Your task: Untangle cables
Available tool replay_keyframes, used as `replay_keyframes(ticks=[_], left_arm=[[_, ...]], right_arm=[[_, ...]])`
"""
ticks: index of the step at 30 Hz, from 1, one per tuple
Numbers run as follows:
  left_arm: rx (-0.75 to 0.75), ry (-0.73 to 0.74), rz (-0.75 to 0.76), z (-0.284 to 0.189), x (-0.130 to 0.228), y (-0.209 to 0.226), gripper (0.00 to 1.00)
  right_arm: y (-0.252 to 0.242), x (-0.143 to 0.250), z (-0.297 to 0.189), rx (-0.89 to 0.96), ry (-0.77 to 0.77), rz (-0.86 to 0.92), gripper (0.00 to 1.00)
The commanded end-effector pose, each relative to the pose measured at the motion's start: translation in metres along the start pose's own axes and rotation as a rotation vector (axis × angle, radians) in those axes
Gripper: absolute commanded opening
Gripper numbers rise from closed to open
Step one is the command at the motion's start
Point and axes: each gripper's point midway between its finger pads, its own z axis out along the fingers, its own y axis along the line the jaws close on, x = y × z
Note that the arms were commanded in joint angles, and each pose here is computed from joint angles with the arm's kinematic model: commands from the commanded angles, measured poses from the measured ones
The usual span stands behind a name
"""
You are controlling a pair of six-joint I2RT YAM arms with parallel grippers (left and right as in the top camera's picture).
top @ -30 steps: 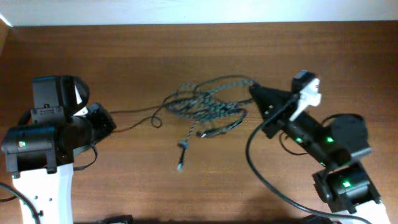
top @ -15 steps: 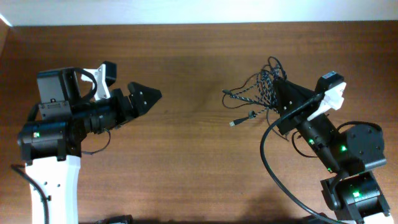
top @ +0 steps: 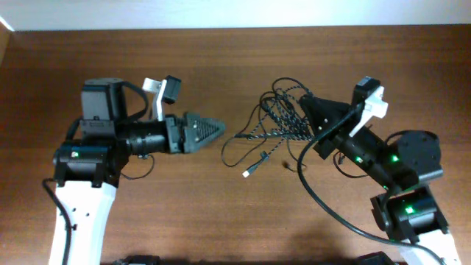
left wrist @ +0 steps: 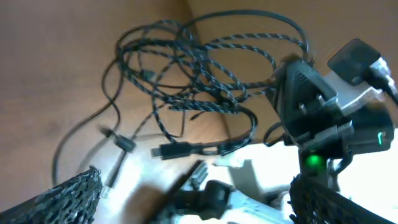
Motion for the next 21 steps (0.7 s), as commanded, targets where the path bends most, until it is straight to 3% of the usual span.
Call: replay_keyframes(ticks=[1,3,5,7,8,9,11,12,14,17,19,21], left_arm=[[-0.253,-0.107,-0.369,0.012,-0.004,0.034,0.99],[-0.32,-0.172,-0.338,0.02,-0.013,0.038,1.0],[-0.281,-0.175,-0.024,0.036,-0.025,0.015,0.95],[-0.272,-0.129,0.268,0.052,-0.022,0.004,0.96],[-0.321,-0.136,0.275,0.056,-0.024,0.012,0.83],[-0.34,-0.125,0.273,0.061,-0.023,0.018,0.56],[-0.361,-0.09,0.245,0.067,-0.019,0.03,0.25],[-0.392,-0.039,0.209,0.072,-0.011,0.044,0.0],[-0.511,-0.009,0.158,0.069,-0.004,0.073,0.0],[-0.81,-0.004,0.111,0.035,0.006,0.118,0.0],[-1.024,-0.036,-0.014,0.0,0.016,0.146,0.0],[-1.025,-0.1,-0.12,-0.004,0.013,0.148,0.0]], right_arm=[[0.025,-0.003,0.003,-0.161,0.014,-0.023,0.04],[0.054,0.0,-0.003,-0.33,0.041,-0.062,0.04],[0.071,-0.002,-0.01,-0.431,0.046,-0.081,0.04],[0.077,-0.005,-0.013,-0.459,0.068,0.047,0.04],[0.081,-0.006,-0.015,-0.475,0.078,0.079,0.04],[0.085,-0.006,-0.017,-0.499,0.088,0.085,0.04],[0.084,-0.006,-0.017,-0.497,0.086,0.084,0.04],[0.087,-0.011,-0.018,-0.509,0.064,0.058,0.04],[0.092,-0.02,-0.021,-0.529,0.022,0.011,0.05],[0.084,-0.025,-0.02,-0.494,-0.019,-0.069,0.14],[0.056,-0.033,-0.02,-0.389,-0.059,-0.123,0.14],[0.031,-0.03,-0.014,-0.329,-0.04,-0.093,0.25]])
